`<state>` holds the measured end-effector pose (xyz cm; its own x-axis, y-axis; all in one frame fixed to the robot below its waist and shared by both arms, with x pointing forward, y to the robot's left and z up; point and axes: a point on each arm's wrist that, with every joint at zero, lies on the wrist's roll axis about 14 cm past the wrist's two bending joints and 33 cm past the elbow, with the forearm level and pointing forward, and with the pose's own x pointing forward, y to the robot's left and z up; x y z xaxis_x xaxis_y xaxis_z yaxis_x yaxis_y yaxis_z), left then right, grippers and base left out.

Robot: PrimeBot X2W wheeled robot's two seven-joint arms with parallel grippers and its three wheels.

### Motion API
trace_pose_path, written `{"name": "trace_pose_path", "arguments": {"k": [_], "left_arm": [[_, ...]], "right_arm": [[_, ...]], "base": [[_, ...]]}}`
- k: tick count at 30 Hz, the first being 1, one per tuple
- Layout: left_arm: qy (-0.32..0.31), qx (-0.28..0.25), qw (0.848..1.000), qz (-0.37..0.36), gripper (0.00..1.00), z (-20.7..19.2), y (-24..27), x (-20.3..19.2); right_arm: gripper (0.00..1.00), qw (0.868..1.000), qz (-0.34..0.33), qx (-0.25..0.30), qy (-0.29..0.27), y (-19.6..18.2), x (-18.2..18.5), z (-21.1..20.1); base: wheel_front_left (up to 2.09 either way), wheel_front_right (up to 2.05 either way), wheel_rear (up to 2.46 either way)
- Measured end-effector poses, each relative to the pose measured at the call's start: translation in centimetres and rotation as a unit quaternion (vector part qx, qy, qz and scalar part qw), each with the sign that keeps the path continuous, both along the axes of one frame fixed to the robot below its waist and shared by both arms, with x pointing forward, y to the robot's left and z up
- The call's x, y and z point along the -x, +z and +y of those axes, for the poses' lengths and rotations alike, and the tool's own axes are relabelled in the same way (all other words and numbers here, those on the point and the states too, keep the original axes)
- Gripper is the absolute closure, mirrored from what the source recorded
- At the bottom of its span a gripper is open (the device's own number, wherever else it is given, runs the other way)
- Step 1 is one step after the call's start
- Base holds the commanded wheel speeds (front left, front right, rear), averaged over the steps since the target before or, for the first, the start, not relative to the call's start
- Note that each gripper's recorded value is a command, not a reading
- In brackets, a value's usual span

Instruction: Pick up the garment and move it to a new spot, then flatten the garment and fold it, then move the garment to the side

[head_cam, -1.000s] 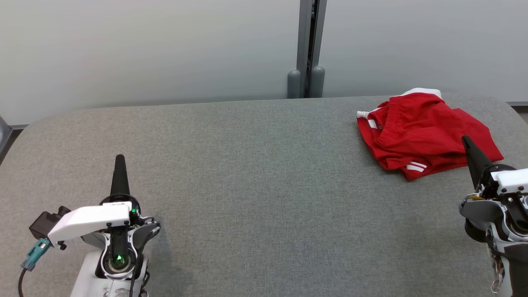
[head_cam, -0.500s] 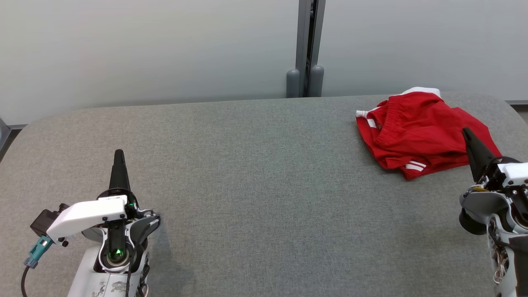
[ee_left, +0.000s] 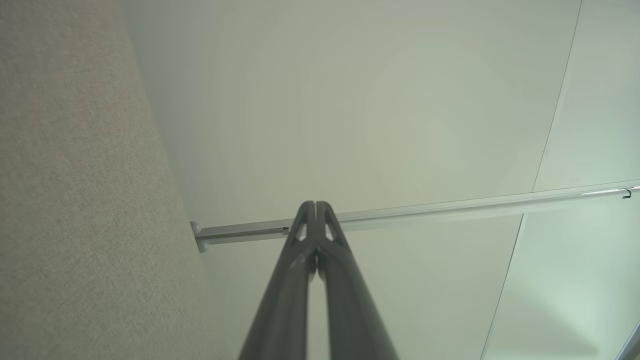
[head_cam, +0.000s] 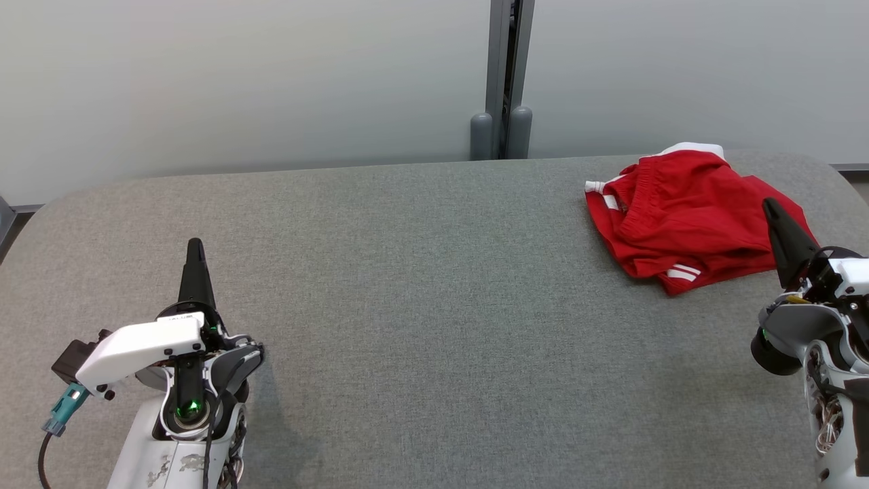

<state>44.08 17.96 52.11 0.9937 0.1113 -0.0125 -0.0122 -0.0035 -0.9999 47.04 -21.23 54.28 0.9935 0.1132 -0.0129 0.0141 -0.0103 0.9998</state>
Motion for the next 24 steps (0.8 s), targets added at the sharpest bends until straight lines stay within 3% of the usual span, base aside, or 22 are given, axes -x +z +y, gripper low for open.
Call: {"name": "trace_pose_path", "arguments": {"k": [24], "left_arm": [[0.0,0.0,1.0,0.0,1.0,-0.01,0.0,0.0]], "right_arm": [[1.0,1.0,-0.001,-0.001,0.002,0.04,-0.02,0.11]], "base": [[0.0,0.0,0.0]]}}
